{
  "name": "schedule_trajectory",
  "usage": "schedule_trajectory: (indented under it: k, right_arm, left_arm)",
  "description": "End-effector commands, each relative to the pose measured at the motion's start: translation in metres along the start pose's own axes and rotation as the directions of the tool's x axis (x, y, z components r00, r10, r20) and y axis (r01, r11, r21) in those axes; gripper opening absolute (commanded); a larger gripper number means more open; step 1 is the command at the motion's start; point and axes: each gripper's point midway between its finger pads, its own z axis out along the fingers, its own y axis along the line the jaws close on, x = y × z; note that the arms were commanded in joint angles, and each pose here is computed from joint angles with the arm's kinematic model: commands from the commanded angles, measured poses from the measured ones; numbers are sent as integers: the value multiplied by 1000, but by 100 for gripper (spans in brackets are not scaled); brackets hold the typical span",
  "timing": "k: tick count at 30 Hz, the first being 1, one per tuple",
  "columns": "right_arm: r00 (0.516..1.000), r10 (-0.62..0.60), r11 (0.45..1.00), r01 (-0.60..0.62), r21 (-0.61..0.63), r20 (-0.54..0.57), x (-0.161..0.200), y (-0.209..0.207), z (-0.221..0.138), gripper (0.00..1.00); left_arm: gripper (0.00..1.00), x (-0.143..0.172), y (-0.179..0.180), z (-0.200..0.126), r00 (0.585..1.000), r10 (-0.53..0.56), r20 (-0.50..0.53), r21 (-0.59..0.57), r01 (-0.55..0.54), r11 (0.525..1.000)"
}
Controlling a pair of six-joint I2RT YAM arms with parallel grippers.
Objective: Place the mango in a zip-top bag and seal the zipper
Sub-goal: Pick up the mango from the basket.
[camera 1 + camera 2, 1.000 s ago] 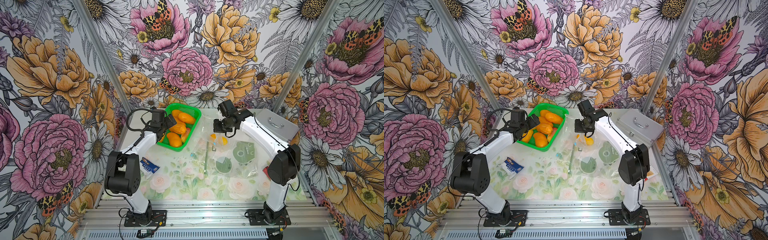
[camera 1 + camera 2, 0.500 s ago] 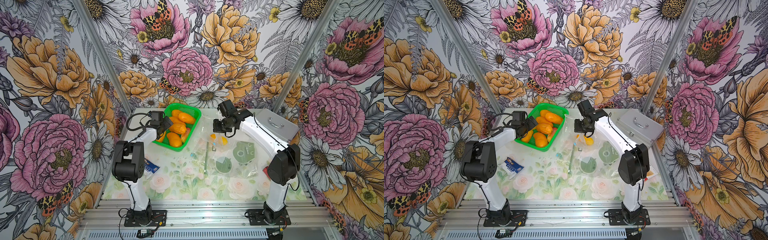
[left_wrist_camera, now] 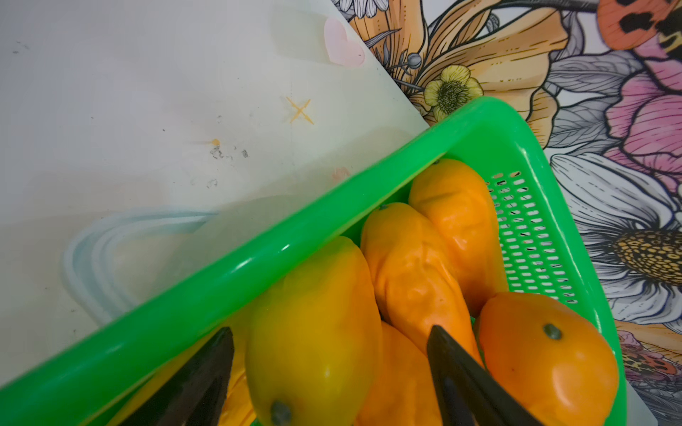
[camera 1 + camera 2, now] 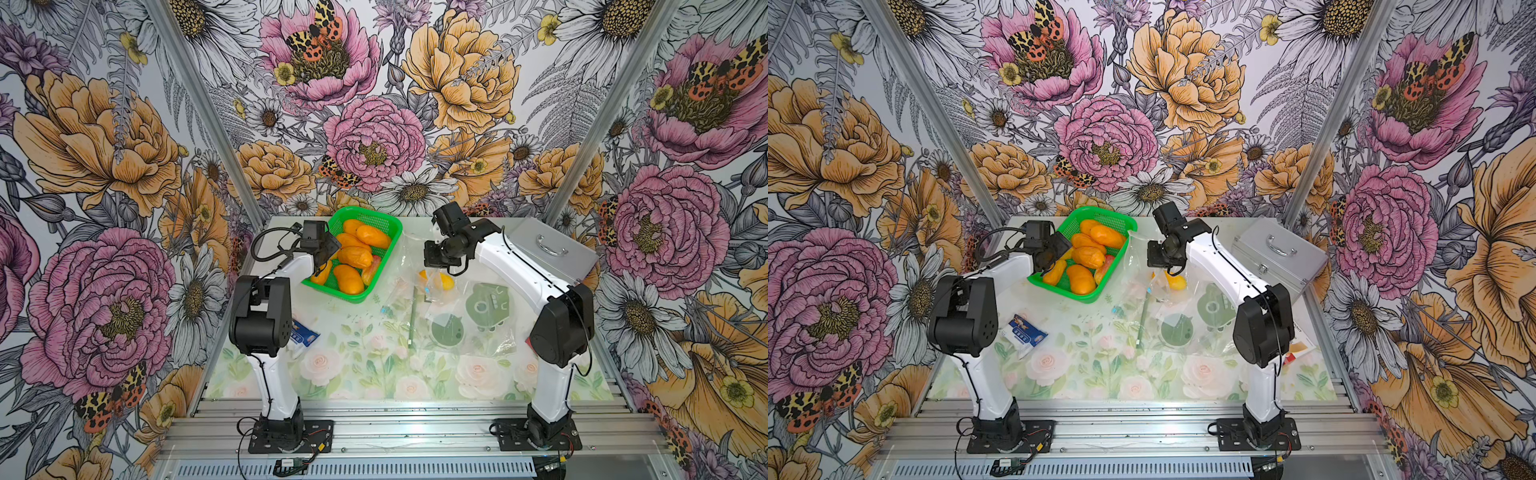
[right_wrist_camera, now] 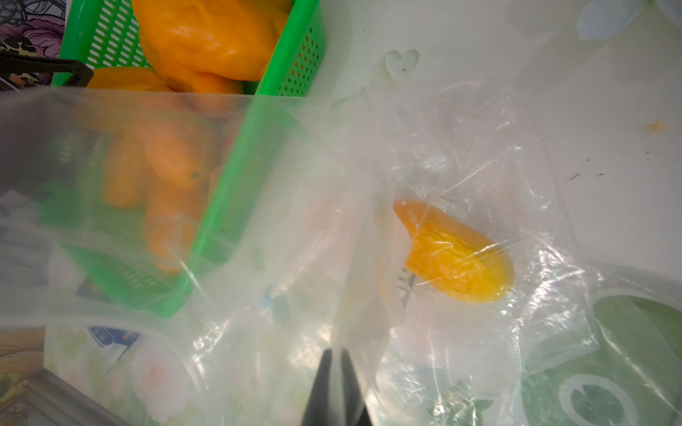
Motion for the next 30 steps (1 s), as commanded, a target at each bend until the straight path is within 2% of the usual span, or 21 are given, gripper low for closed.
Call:
schedule_trajectory:
  k: [1,3,7,11,16,20,24,30]
  right_arm:
    - [999,3,1000,-2,-25,38,-14,6,-4,0]
    - [999,3,1000,-2,-26,37,-13,6,-4,0]
    - [999,4,1000,-3,-29,36,-14,6,-3,0]
    - [999,4,999,-2,-32,36,-14,7,-4,0]
    - [999,3,999,-2,-33,37,-13,7,-4,0]
    - [999,1,1000,1,-30,43,-14,7,-6,0]
    - [999,0,1000,1,-28,46,-15,7,-7,0]
    - [999,-1,1000,3,-25,54,-15,6,-10,0]
  left_arm:
    - [77,-11,-2,8,999,-22,31,1,22,1000]
    - [72,-10,-2,10,999,-27,25,1,27,1000]
    - [55,-7,0,11,999,-32,17,1,32,999]
    - [49,-6,-2,8,999,-30,13,14,30,999]
    - [35,-10,-7,-5,999,-23,26,46,22,999]
    - [31,-16,-17,-24,999,-10,48,100,5,995]
    - [27,-24,-35,-58,996,-1,85,189,-15,982]
    - [24,-17,-62,-107,991,69,114,300,-100,949]
